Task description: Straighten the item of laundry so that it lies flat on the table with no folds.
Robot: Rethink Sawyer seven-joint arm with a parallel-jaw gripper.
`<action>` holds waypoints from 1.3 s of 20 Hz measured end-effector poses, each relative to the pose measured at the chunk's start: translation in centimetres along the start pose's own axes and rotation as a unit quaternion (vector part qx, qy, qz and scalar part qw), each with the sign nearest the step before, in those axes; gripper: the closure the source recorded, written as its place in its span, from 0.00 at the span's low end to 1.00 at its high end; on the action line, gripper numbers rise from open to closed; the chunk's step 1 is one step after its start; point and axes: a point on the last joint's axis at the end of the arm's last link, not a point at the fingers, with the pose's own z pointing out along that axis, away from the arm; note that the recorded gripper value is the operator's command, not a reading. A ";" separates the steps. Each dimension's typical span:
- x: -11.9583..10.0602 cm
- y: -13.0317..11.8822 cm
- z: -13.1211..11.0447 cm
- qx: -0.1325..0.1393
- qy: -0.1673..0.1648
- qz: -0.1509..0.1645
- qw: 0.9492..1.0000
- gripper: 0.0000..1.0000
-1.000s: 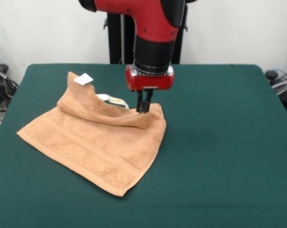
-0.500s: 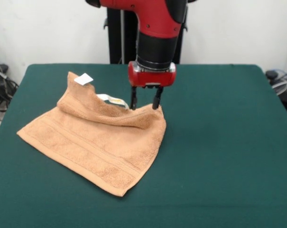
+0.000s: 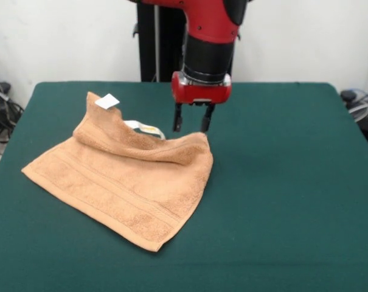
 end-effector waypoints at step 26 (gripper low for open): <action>2.9 1.6 5.4 -0.018 -0.014 0.030 0.999 1.00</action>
